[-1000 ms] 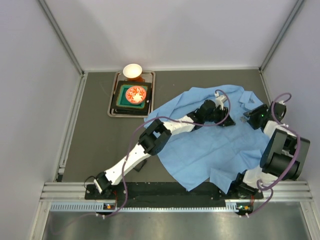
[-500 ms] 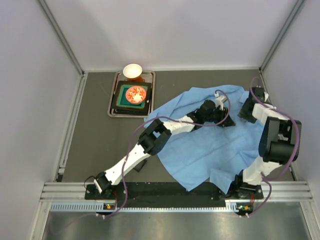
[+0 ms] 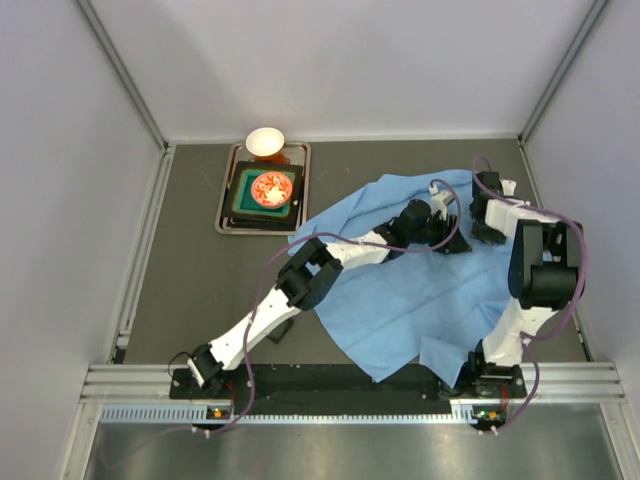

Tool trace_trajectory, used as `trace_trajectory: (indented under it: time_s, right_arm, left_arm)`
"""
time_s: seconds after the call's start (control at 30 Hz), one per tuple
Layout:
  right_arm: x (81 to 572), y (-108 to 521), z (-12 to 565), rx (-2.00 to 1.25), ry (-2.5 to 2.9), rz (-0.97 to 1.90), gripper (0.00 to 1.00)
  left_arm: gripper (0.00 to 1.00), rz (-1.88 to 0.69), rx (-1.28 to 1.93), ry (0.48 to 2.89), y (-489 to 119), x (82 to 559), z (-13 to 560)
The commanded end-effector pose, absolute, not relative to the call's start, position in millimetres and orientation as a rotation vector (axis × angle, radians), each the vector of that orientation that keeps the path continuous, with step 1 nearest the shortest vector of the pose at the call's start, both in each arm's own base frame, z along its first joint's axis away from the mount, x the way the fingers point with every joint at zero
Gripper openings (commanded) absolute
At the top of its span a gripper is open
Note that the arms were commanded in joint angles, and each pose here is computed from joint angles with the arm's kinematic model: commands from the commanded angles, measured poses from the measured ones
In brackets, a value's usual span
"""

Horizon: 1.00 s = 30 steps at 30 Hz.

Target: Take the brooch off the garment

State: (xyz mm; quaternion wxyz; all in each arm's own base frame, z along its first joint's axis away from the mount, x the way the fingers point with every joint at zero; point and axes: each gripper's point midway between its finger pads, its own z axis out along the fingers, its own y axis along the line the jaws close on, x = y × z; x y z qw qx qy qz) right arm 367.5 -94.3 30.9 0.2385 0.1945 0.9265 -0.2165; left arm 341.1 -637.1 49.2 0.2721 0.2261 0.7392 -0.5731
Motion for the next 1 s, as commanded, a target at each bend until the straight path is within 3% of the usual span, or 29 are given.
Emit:
trace_trajectory:
  time_s: [0.0, 0.2, 0.37, 0.97]
  right_arm:
    - [367, -101, 36, 0.506, 2.538, -0.678, 0.43]
    - [365, -98, 50, 0.572, 2.472, -0.635, 0.39]
    - [364, -99, 65, 0.626, 2.4, -0.56, 0.44]
    - [345, -119, 58, 0.796, 2.379, -0.459, 0.42]
  left_arm:
    - [0.43, -1.559, 0.641, 1.931, -640, 335, 85]
    - [0.43, -1.558, 0.642, 1.932, -640, 335, 85]
    - [0.43, -1.557, 0.645, 1.933, -640, 335, 84]
    - [0.43, -1.568, 0.652, 1.926, -640, 334, 86]
